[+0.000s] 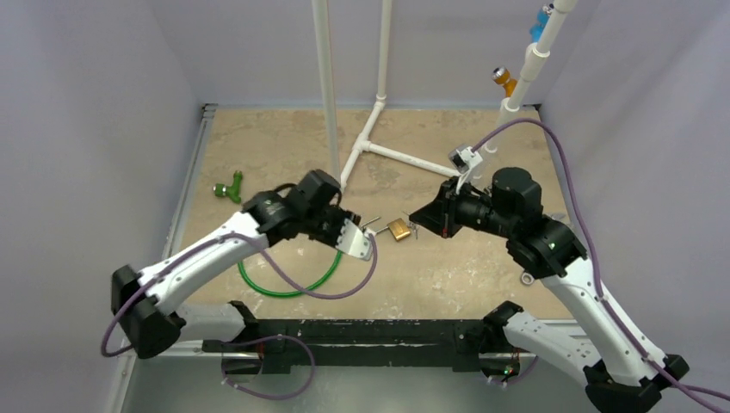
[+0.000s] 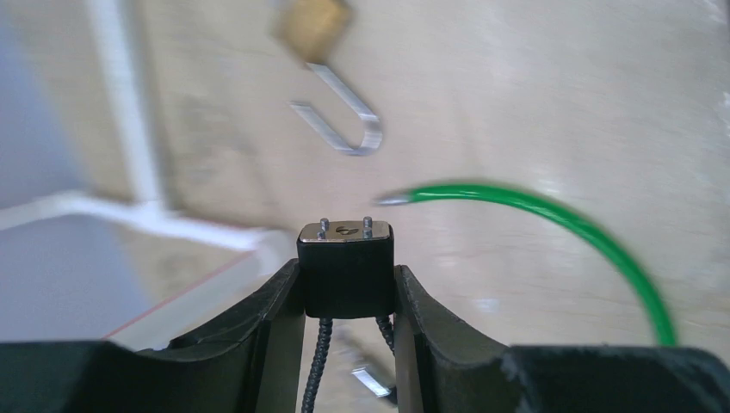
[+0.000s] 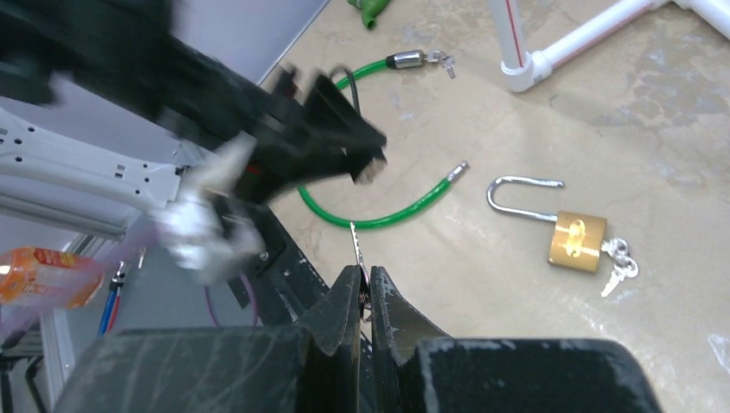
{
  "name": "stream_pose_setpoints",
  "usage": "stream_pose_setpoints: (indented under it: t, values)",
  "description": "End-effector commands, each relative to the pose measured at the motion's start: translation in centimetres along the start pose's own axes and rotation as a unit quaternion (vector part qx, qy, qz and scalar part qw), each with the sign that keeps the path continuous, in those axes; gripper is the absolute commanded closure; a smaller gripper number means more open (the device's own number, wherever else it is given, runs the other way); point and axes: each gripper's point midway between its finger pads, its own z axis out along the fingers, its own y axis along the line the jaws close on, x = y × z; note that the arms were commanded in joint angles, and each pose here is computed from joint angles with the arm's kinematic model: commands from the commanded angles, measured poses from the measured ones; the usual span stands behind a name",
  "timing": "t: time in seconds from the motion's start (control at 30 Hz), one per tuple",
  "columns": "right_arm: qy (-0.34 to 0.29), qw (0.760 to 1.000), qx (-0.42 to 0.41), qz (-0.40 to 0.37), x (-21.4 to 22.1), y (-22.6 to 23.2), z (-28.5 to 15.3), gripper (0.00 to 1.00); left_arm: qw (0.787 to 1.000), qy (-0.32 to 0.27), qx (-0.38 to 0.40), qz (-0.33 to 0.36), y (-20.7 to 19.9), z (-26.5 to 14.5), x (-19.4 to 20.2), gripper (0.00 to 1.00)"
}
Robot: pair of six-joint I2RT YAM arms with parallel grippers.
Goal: Unlock with the key
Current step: Pick up the lock from the center of the board.
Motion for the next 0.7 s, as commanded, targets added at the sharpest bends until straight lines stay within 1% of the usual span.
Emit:
stream_pose_setpoints:
  t: [0.0, 0.1, 0.17, 0.2, 0.23, 0.3, 0.4, 0.57, 0.67]
  values:
    - [-0.01, 0.997, -0.062, -0.04, -3.0, 2.6, 0.7, 1.0, 0.975, -0.061, -0.202, 0.068, 7.3, -15.2, -6.2, 1.0]
    - [-0.001, 0.994, -0.08, -0.069, -4.0, 3.0, 1.7, 1.0, 0.949, -0.091, -0.285, 0.101, 8.6, -22.1, -8.5, 1.0]
    - [0.006, 0.992, -0.1, -0.079, -4.7, 3.7, 2.7, 1.0, 0.928, -0.119, -0.327, 0.132, 8.3, -24.9, -9.8, 1.0]
    - [0.008, 0.991, -0.104, -0.087, -5.2, 4.1, 3.1, 1.0, 0.92, -0.119, -0.34, 0.152, 7.9, -25.4, -9.8, 1.0]
    - [0.016, 0.989, -0.103, -0.1, -5.2, 4.5, 3.7, 1.0, 0.915, -0.119, -0.347, 0.168, 7.5, -25.7, -9.7, 1.0]
    - [0.031, 0.986, -0.105, -0.126, -5.1, 5.9, 4.6, 1.0, 0.911, -0.11, -0.351, 0.185, 6.7, -25.7, -9.2, 1.0]
    - [0.042, 0.983, -0.11, -0.14, -5.3, 6.8, 5.3, 1.0, 0.905, -0.116, -0.361, 0.193, 6.6, -25.8, -9.4, 1.0]
    - [0.043, 0.98, -0.125, -0.152, -5.4, 8.3, 6.0, 1.0, 0.903, -0.134, -0.353, 0.205, 6.4, -25.7, -10.1, 1.0]
    - [0.046, 0.976, -0.125, -0.173, -5.4, 9.3, 6.3, 1.0, 0.901, -0.132, -0.356, 0.209, 6.5, -24.9, -9.9, 1.0]
